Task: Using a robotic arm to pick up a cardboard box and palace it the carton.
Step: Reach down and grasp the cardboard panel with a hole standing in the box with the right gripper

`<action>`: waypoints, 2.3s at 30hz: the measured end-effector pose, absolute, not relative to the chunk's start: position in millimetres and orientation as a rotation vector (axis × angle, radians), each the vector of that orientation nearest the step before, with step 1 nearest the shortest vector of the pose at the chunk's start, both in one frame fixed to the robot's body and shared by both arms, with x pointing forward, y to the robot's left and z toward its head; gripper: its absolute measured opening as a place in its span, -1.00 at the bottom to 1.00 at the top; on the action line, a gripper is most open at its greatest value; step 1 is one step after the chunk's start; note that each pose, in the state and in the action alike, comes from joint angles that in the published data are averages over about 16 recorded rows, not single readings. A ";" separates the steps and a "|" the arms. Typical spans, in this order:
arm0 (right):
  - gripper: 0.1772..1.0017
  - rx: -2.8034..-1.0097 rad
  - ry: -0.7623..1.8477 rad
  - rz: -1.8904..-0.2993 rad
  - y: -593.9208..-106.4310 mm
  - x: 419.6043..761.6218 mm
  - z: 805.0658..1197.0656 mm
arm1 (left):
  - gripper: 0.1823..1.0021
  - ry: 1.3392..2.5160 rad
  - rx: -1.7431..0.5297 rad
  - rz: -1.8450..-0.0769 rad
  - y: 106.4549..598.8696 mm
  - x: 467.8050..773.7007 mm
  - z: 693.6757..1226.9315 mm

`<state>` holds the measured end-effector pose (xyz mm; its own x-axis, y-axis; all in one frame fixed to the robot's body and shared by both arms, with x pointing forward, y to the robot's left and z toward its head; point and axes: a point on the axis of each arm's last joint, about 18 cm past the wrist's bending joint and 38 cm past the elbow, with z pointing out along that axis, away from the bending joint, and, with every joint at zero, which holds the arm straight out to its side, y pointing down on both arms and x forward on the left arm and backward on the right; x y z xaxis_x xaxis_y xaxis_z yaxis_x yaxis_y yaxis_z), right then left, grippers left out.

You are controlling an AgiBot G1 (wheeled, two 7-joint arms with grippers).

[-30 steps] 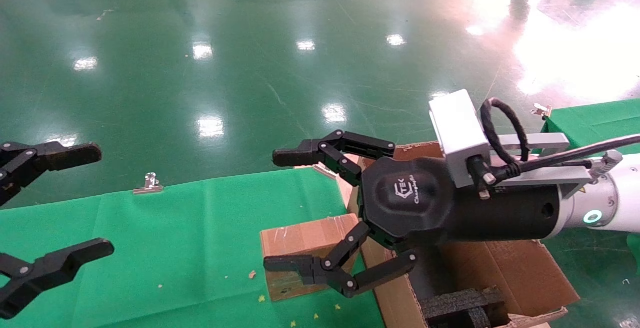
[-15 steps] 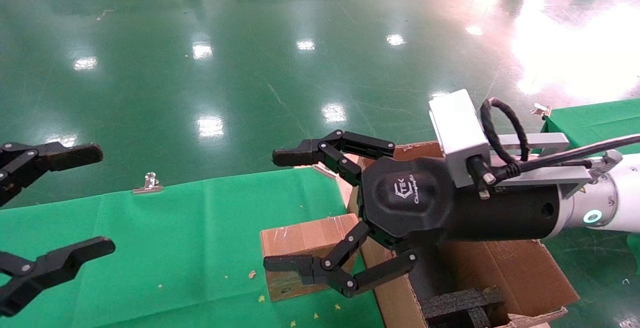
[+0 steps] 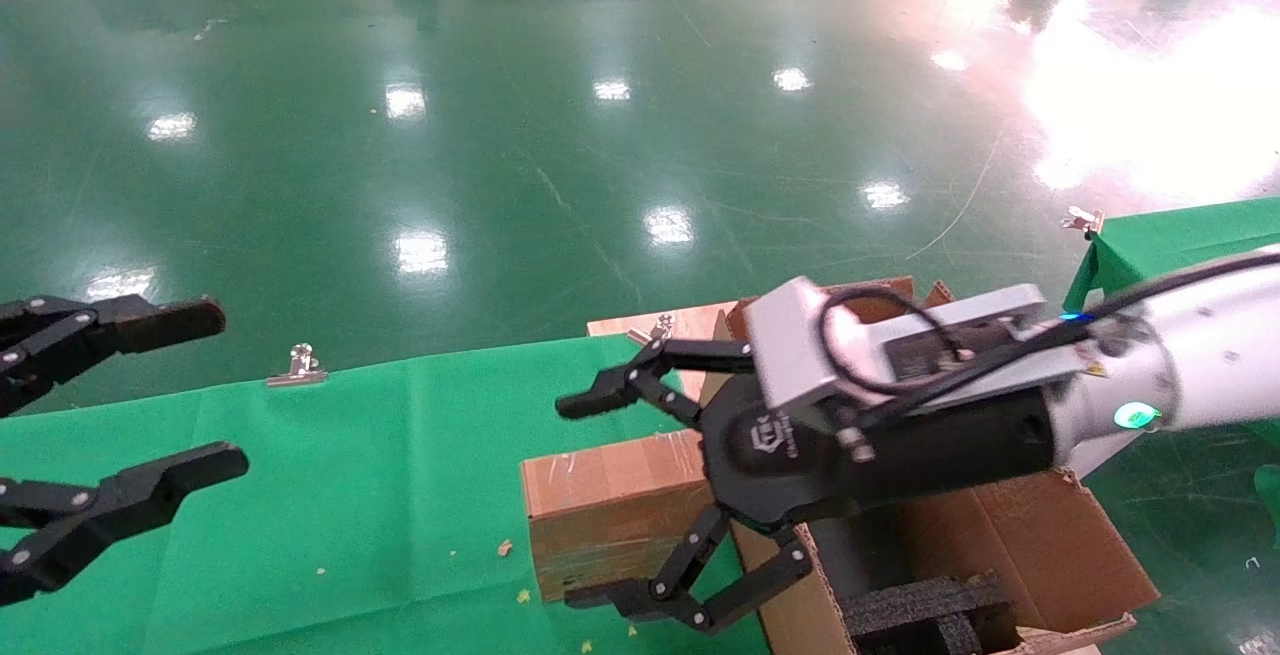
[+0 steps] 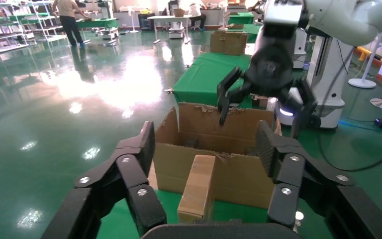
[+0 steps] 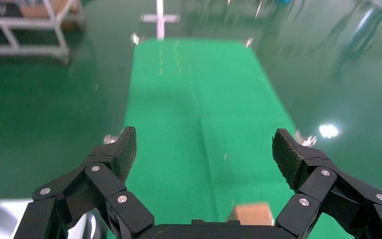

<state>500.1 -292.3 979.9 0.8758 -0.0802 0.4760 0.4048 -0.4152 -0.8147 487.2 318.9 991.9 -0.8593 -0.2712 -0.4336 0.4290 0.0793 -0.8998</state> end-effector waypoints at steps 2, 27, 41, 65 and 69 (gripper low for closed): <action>1.00 -1.983 -0.229 -0.543 -290.6 507.1 978.4 | 0.50 1.863 0.155 -1.832 318.9 487.2 991.9; 1.00 -2.435 -0.189 -0.606 -274.5 602.6 969.6 | -0.75 1.863 0.155 -1.832 318.9 487.2 991.9; 1.00 -2.587 -0.289 -0.599 -258.7 630.6 963.4 | -0.97 1.863 0.155 -1.832 318.9 487.2 991.9; 0.87 -2.638 -0.338 -0.581 -254.7 635.9 958.3 | -0.60 1.863 0.155 -1.833 319.0 487.2 991.9; 0.75 -2.636 -0.337 -0.580 -254.7 635.7 958.2 | -0.37 1.863 0.155 -1.833 319.0 487.2 991.9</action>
